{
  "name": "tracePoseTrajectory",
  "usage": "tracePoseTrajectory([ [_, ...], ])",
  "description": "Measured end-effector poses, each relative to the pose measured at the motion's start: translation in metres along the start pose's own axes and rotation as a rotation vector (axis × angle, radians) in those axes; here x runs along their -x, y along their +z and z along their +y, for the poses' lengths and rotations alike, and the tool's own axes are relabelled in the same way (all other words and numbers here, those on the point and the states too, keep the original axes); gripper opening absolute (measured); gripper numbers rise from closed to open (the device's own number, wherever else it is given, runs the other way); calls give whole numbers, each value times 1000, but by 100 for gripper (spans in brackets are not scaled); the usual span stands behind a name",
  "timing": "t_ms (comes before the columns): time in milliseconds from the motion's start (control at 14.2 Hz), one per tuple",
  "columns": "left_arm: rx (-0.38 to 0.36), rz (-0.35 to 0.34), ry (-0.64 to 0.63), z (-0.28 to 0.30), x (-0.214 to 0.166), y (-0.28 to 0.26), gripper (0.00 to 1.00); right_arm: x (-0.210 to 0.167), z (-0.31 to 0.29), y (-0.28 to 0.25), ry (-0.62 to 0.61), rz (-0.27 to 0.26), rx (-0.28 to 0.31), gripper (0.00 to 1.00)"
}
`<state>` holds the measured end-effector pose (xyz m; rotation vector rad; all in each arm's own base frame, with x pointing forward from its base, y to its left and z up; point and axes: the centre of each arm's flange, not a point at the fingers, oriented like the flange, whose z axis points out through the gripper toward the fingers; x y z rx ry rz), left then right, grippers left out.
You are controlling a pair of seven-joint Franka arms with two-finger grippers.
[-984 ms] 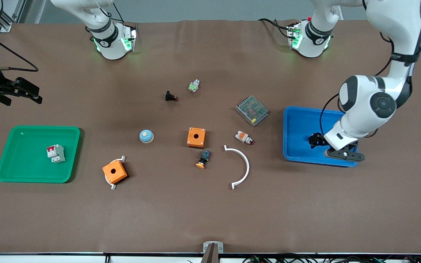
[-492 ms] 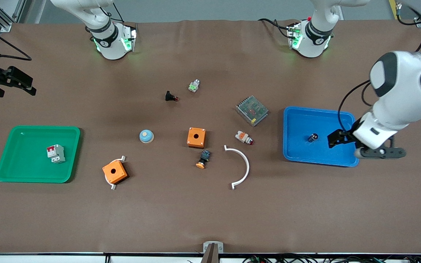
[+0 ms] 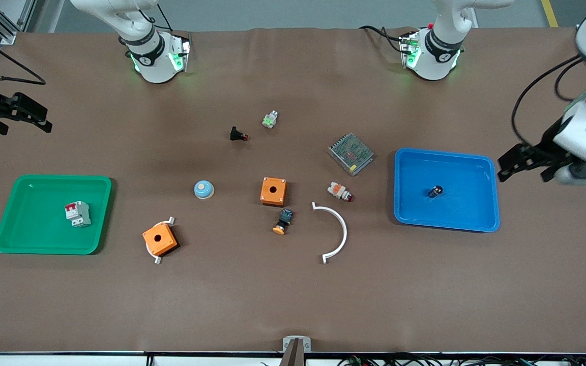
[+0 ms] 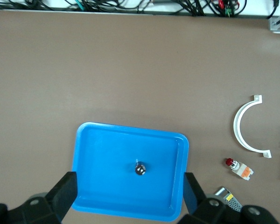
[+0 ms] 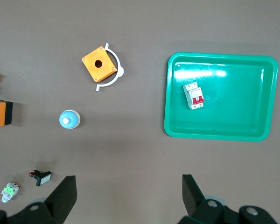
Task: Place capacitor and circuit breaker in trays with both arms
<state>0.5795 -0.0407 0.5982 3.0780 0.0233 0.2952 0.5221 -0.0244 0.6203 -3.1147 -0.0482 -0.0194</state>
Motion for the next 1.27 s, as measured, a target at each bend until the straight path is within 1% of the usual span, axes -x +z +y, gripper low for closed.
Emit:
tracePoseTrajectory([
  [141, -2, 8, -5, -6, 12, -27, 100, 0, 0, 0, 0, 0, 0, 100],
  [352, -6, -1, 15, -8, 25, -46, 100, 0, 0, 0, 0, -4, 0, 100],
  [562, -6, -14, 50, -7, 32, -50, 100, 1, 0, 1, 0, -5, 0, 100],
  [1266, -25, -21, 55, -7, 30, -46, 100, 1, 5, 1, 9, -5, -1, 100],
])
